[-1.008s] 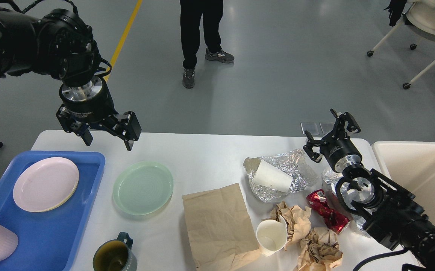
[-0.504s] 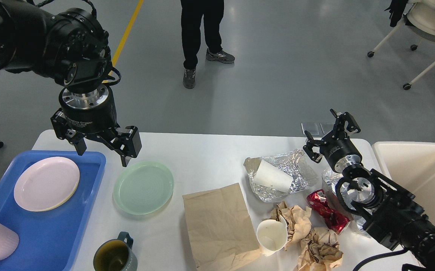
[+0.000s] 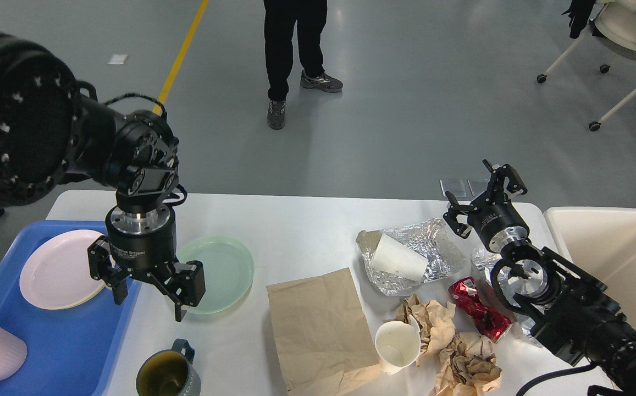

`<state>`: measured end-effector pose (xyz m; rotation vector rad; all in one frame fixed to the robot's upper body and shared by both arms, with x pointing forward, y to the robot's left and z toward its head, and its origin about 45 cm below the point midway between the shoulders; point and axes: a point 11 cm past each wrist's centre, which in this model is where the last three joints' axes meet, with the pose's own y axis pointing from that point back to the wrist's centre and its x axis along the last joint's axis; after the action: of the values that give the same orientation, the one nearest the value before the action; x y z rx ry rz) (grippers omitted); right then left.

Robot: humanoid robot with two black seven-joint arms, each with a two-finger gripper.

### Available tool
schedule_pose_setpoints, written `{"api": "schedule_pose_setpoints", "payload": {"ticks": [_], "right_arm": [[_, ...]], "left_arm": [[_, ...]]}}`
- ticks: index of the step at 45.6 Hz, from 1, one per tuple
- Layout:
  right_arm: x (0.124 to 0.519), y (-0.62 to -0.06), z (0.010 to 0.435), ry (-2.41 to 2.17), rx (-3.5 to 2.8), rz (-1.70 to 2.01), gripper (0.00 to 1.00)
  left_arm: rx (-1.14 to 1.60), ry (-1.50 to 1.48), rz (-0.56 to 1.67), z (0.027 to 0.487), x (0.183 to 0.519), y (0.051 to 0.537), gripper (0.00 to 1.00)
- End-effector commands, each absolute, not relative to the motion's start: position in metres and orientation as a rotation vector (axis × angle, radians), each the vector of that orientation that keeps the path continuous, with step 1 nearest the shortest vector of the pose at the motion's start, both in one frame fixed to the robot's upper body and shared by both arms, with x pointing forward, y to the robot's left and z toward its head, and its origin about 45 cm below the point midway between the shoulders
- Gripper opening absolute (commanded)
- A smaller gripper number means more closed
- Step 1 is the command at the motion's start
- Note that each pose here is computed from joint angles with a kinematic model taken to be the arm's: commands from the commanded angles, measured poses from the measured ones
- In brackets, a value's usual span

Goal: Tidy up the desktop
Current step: 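Lower the left gripper onto the dark mug and grasp it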

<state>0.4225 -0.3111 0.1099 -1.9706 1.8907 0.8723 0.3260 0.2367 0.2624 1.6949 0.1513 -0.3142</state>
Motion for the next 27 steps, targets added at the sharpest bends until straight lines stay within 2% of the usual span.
{"api": "schedule_pose_setpoints", "payload": {"ticks": [1, 27], "right_arm": [[0.422, -0.311, 0.11, 1.891, -1.971, 0.872, 1.0], [0.423, -0.311, 0.11, 1.889, -1.971, 0.872, 1.0]], "left_arm": [[1.705, 0.224, -0.392, 0.231, 0.309, 0.25, 0.96], [1.687, 0.256, -0.422, 0.168, 0.309, 0.263, 0.96]]}}
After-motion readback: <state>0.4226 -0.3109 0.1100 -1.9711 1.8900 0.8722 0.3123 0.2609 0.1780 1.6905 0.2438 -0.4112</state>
